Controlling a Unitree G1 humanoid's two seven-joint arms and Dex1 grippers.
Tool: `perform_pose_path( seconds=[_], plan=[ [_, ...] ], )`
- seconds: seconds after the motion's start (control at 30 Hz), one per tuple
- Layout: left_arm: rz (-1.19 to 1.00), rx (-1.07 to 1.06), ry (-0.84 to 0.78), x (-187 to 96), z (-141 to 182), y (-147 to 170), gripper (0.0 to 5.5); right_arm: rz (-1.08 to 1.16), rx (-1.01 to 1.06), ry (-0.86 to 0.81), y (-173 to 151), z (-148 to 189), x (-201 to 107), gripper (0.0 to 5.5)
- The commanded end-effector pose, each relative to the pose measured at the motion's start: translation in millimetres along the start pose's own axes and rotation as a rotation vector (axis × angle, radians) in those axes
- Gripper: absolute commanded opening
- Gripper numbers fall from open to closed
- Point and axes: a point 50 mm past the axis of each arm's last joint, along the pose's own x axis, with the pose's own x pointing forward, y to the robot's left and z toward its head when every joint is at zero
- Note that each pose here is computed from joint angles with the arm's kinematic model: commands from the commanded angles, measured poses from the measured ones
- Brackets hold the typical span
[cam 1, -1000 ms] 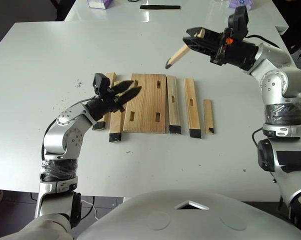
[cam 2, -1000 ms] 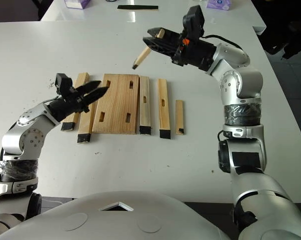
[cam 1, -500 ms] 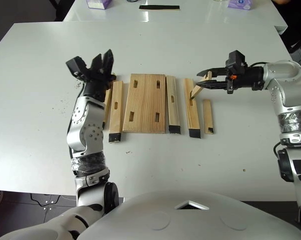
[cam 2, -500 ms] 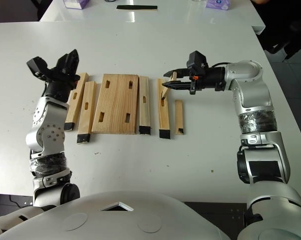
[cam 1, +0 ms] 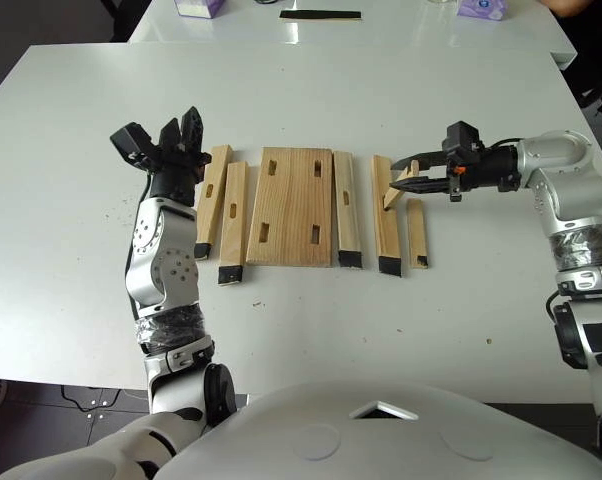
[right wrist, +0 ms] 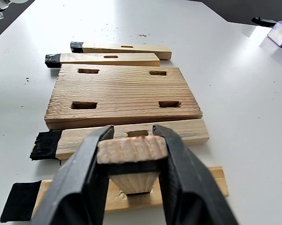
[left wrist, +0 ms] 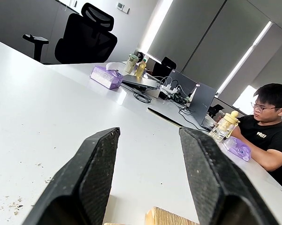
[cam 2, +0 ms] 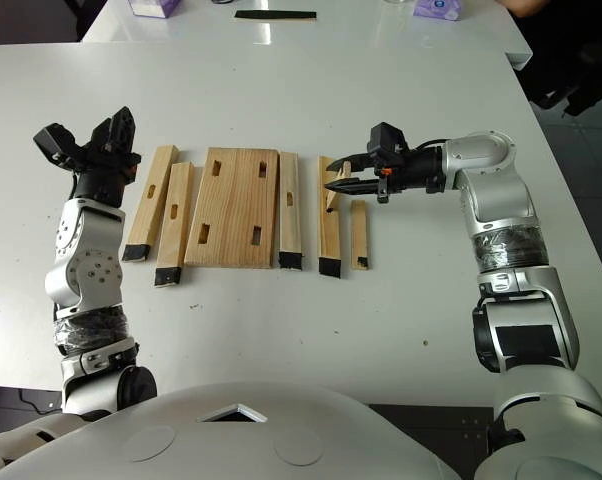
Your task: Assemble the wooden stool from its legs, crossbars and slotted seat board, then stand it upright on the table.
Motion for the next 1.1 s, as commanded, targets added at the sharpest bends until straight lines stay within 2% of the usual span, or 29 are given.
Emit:
perform_pose_path(
  seconds=[0.03, 0.17, 0.4, 0.83, 1.1],
  plan=[
    [-0.017, 0.018, 0.008, -1, -1, -2, 2.37, 0.057, 0.070, 0.030, -1, 2, 1, 1.32],
    [-0.027, 0.020, 0.016, -1, -4, -4, 2.37, 0.063, 0.108, 0.044, -7, 3, 7, 1.32],
    [-0.039, 0.046, 0.037, 1, -9, -6, 2.37, 0.053, 0.099, 0.130, -2, -22, 17, 1.32],
    [-0.078, 0.060, 0.052, 7, -10, -8, 2.37, 0.053, 0.181, 0.087, 0, -24, 19, 1.31],
    [-0.079, 0.057, 0.063, 7, -14, -6, 2.37, -0.010, 0.155, 0.100, 1, -33, 23, 1.31]
  ],
)
